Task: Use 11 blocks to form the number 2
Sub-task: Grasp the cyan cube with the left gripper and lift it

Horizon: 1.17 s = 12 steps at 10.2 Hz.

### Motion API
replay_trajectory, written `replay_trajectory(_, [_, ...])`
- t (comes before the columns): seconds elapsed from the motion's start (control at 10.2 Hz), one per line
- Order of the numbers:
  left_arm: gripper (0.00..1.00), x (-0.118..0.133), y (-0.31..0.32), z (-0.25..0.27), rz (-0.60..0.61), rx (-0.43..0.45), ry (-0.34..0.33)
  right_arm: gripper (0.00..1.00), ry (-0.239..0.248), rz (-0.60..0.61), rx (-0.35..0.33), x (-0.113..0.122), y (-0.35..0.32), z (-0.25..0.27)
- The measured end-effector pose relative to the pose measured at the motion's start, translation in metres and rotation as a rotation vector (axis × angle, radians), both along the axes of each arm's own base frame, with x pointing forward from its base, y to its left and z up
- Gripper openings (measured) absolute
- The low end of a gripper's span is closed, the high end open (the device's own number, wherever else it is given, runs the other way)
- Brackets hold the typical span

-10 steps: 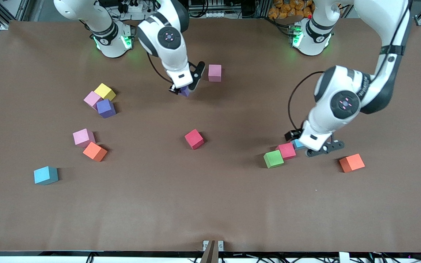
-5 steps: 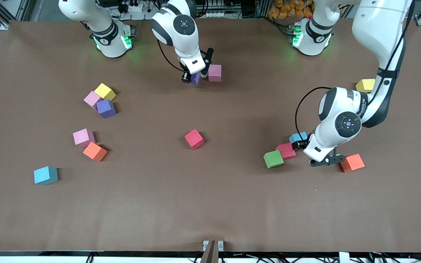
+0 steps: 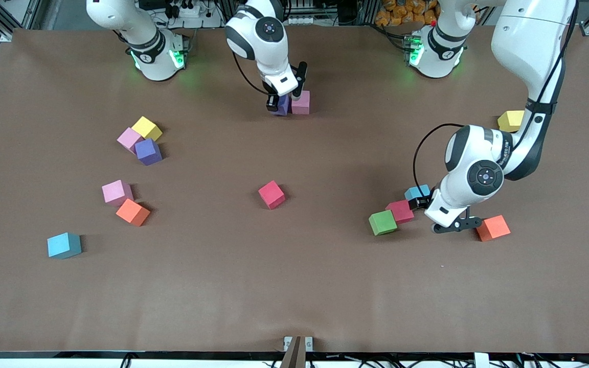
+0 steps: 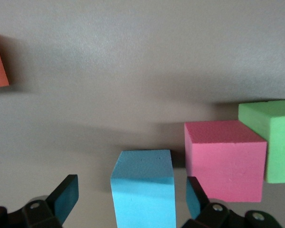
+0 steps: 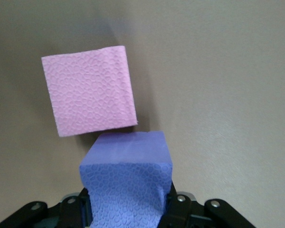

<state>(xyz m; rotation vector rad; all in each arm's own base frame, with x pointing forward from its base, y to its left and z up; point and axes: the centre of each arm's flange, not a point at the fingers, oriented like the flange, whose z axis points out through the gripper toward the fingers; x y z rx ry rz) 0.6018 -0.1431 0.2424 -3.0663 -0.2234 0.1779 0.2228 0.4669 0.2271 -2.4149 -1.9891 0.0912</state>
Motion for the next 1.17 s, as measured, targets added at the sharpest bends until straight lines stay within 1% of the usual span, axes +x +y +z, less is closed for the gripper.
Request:
replay_trajectory(0.68, [1.00,-0.010,-0.002,-0.021,-0.007,0.008,0.041,0.56,-0.049,0.032,0.001,-0.020,0.011,-0.024])
replay_trajectory(0.88, [1.00,-0.011,-0.003,-0.026,-0.008,0.009,0.049,0.56,-0.053,0.033,0.002,-0.021,0.012,-0.024])
replay_trajectory(0.98, [1.00,-0.012,-0.004,-0.029,-0.009,0.009,0.053,0.60,-0.057,0.033,0.004,-0.021,0.012,-0.025])
replay_trajectory(1.07, [0.97,-0.012,-0.005,-0.032,-0.011,0.010,0.057,0.63,-0.059,0.033,0.006,-0.022,0.013,-0.026])
replay_trajectory(1.17, [0.91,-0.013,-0.006,-0.035,-0.013,0.011,0.062,0.73,-0.059,0.036,0.002,-0.025,0.013,-0.028])
